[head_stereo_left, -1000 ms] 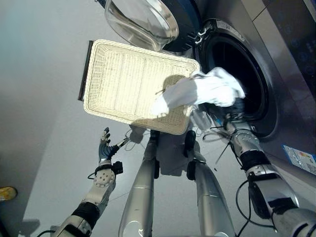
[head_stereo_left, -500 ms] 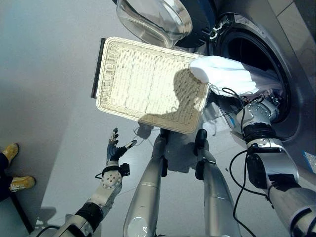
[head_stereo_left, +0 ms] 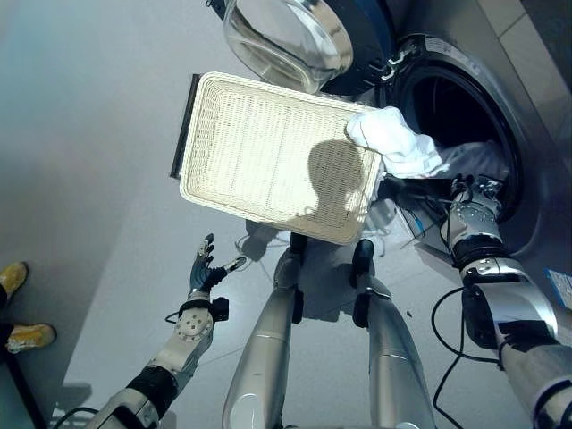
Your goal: Put the clothes into the washing machine.
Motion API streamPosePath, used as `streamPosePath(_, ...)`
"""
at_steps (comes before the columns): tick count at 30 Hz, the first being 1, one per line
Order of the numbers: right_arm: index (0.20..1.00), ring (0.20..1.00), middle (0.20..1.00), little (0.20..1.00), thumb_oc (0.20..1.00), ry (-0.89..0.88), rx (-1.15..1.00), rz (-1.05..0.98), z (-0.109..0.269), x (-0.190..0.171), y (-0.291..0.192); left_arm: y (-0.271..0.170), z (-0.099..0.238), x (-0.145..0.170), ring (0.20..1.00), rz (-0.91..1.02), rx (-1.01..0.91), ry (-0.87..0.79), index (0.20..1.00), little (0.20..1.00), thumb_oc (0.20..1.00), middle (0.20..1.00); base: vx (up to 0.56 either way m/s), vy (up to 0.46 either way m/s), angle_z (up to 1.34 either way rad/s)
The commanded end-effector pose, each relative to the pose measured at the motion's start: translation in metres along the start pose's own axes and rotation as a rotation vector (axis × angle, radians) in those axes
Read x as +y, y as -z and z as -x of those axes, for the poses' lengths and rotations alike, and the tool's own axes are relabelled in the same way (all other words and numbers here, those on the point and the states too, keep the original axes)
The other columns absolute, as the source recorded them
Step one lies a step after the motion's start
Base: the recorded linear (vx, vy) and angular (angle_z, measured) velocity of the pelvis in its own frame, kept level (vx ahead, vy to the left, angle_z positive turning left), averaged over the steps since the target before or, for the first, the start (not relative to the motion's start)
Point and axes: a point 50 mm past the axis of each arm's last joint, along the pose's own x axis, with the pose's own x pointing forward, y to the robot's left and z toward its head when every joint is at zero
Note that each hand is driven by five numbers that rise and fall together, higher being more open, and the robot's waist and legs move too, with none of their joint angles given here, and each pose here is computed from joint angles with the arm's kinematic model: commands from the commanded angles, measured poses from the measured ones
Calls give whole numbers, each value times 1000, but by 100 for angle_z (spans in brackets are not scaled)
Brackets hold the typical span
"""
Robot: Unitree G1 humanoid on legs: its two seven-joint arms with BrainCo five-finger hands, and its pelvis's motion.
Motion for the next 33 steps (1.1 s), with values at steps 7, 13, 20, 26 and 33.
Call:
streamPosePath(7, 1000, 1000, 1000, 1000, 1000, -359, -751, 49, 36, 73, -118, 6, 8, -4, 1000, 55, -18, 8, 1000, 1000, 1000, 1000, -13, 84, 1)
streamPosePath(13, 1000, 1000, 1000, 1000, 1000, -449, -590, -5, 30, 69, -97, 5, 6, -10, 1000, 68, -15, 20, 1000, 1000, 1000, 1000, -10, 52, -4)
streamPosePath(20, 1000, 1000, 1000, 1000, 1000, -400, -103, 153, -2, 10, -33, 4, 3, -10, 1000, 69, -25, 11, 1000, 1000, 1000, 1000, -13, 24, -3)
streamPosePath(26, 1000, 1000, 1000, 1000, 1000, -424, -197, 675, 7, -8, -8, -3, -2, -10, 1000, 62, -33, 9, 1000, 1000, 1000, 1000, -15, 7, -2)
streamPosePath(33, 1000, 1000, 1000, 1000, 1000, -539, -801, 1410, 45, 36, 1, -2, 1, -3, 1000, 74, -39, -16, 1000, 1000, 1000, 1000, -30, 37, 0)
